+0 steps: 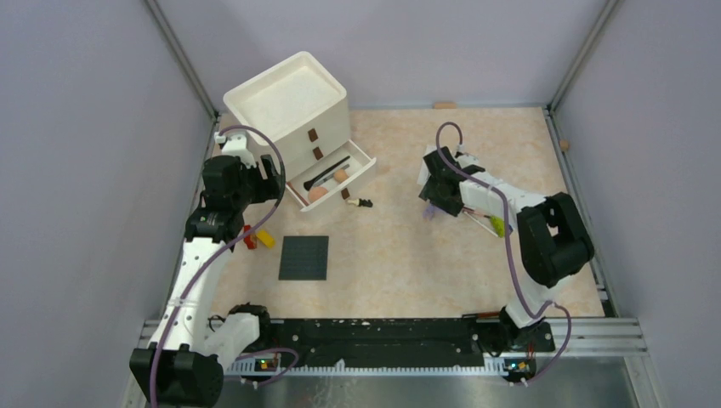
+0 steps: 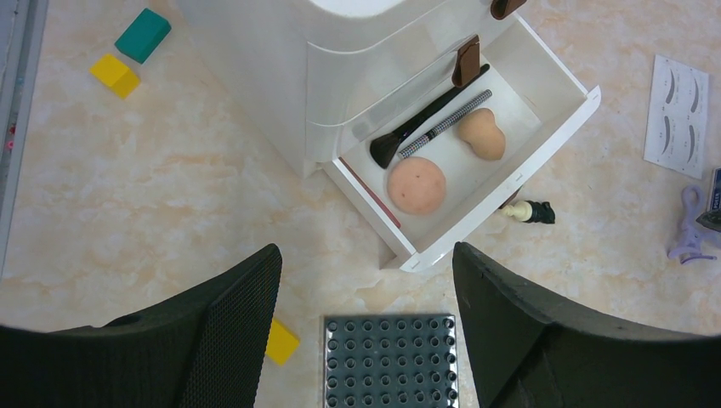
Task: Organize the makeup
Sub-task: Pick up the makeup tool from the center of the board.
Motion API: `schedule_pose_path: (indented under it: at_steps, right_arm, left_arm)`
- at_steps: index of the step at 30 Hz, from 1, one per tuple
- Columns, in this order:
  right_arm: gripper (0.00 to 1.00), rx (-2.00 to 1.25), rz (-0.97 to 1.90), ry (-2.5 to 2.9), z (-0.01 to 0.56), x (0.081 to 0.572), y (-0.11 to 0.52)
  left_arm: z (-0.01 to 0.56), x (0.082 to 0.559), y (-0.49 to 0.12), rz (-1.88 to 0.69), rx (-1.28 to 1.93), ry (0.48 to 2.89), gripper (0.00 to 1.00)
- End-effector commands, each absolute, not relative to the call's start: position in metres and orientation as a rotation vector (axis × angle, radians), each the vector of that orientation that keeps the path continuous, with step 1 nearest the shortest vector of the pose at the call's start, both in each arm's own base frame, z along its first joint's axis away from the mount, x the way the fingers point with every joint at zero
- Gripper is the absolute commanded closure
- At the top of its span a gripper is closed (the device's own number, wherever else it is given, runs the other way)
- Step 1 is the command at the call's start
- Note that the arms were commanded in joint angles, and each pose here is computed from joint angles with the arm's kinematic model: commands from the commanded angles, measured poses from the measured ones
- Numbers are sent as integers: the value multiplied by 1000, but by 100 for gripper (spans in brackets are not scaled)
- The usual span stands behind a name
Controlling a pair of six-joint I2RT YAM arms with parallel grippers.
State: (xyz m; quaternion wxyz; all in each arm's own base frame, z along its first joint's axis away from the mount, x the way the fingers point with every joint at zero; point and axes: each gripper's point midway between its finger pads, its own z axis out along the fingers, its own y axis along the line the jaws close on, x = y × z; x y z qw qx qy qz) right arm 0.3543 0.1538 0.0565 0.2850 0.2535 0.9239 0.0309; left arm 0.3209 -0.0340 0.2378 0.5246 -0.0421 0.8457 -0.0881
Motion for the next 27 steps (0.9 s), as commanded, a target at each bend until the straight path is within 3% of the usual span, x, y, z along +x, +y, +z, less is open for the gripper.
schedule_pose_path:
  at_steps: [1,17,27]
  right_arm:
    - [35,726,23,2474,59,365,161]
    - [42,708,-16,2532,37,370,169]
    - [43,695,-62,2440,73,376,158]
  left_arm:
    - [250,322,-33,-201,-86,1970,21]
    - [250,322,-32,-193,-89,1967,21]
    - [248,322,-33,-195,-87,1973,21]
